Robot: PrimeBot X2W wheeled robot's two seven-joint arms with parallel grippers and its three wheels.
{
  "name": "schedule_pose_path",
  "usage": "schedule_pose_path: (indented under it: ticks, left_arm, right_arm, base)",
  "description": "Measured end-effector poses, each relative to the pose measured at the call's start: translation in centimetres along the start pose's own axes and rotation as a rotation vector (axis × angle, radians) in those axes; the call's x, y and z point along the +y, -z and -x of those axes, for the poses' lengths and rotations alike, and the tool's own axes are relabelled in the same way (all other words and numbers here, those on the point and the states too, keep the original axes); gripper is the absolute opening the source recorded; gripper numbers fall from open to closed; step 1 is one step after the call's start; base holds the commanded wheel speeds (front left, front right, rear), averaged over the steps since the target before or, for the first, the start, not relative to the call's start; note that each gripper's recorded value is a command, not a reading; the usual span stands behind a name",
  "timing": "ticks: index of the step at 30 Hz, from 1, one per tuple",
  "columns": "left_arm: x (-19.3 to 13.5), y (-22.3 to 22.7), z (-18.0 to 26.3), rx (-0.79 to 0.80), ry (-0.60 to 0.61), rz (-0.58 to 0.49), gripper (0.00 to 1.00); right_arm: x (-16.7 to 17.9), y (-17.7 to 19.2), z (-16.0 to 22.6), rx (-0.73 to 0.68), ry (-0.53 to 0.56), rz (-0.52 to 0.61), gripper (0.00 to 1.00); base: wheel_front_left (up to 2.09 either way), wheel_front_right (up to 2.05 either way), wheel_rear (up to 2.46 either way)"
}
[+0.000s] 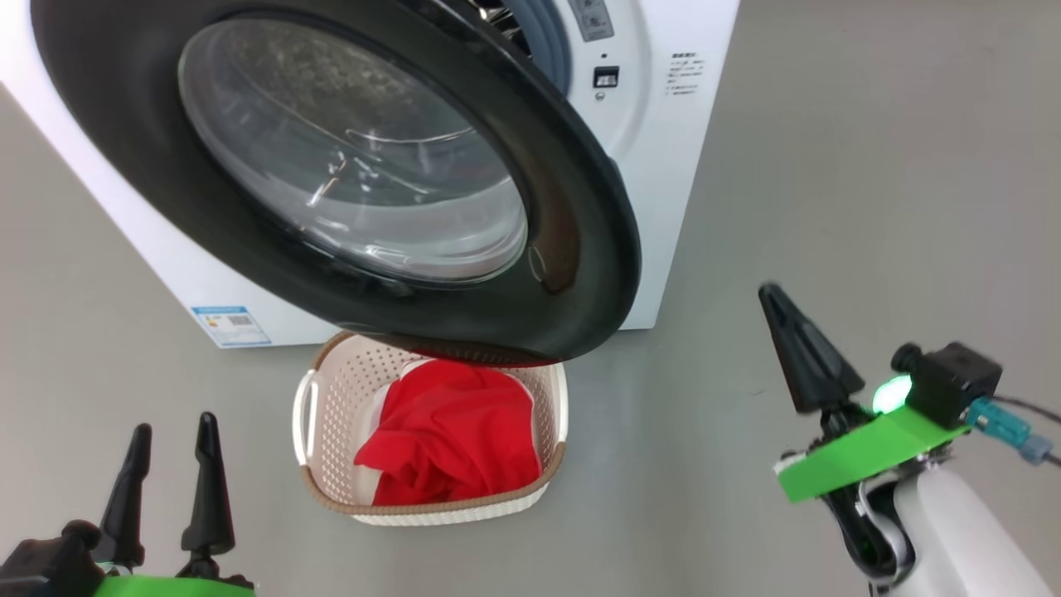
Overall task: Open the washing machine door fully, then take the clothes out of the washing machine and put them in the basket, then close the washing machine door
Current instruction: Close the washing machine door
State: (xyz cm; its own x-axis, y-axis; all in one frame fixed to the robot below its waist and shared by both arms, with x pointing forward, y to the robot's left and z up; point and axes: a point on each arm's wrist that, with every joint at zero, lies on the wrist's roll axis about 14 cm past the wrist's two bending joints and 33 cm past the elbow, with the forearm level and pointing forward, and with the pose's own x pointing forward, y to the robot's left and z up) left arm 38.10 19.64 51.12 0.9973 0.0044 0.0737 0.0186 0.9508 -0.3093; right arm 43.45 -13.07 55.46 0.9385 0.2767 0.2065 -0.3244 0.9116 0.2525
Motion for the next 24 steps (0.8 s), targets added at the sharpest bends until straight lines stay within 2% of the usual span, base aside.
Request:
schedule_pose_path:
  ticks: [6,10,15,24]
  left_arm:
    - [0.7,0.1,0.3,0.003,-0.025,0.005,1.00]
    - [1.1,0.2,0.6,0.002,-0.045,0.013,1.00]
    - [2.0,0.4,1.2,0.006,-0.080,0.011,1.00]
    - [3.2,0.6,1.4,0.007,-0.117,0.010,1.00]
  right_arm:
    - [3.3,-4.2,-2.8,-0.138,-0.113,0.000,0.00]
    - [5.7,-5.4,-3.9,-0.185,-0.191,0.004,0.00]
    - [8.5,-4.3,-4.7,-0.158,-0.285,0.004,0.00]
    - [11.5,0.7,-5.9,-0.019,-0.405,0.020,0.00]
  base:
    - [0.00,0.00,0.00]
    - [0.00,0.00,0.00]
    - [0.00,0.00,0.00]
    - [0.00,0.00,0.00]
